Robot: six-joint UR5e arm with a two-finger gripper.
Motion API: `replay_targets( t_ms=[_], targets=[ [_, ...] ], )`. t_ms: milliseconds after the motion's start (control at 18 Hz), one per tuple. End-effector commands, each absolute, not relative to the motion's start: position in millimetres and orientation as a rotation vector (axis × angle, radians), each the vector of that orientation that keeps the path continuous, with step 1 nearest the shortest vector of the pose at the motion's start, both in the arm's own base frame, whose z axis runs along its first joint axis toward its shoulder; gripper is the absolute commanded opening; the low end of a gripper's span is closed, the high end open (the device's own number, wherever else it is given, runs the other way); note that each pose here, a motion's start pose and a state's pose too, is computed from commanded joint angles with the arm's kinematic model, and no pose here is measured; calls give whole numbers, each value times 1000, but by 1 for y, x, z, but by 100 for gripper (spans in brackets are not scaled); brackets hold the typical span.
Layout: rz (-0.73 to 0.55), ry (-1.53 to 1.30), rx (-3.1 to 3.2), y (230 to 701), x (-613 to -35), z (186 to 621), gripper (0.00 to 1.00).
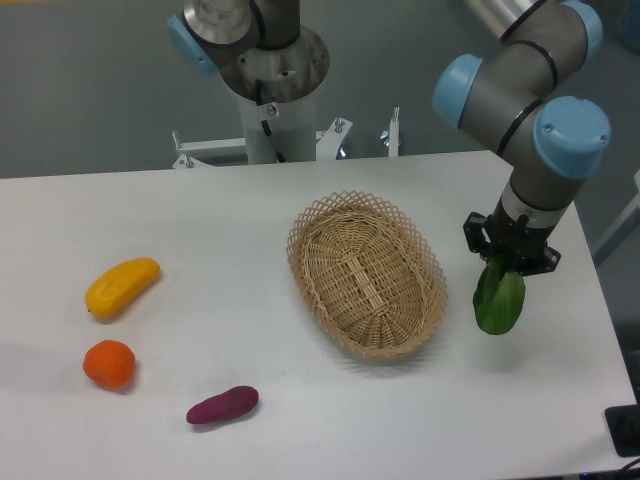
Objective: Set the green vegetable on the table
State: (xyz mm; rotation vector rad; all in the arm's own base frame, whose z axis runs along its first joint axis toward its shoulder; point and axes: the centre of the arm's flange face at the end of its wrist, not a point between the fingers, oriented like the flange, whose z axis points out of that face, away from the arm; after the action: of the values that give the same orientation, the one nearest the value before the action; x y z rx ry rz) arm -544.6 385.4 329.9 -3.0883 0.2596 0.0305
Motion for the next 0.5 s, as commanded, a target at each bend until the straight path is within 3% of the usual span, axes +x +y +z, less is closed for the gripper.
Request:
replay_targets(
  t_ms=[500],
  targets=[
    [38,262,-3088,386,-544,330,9]
  ],
)
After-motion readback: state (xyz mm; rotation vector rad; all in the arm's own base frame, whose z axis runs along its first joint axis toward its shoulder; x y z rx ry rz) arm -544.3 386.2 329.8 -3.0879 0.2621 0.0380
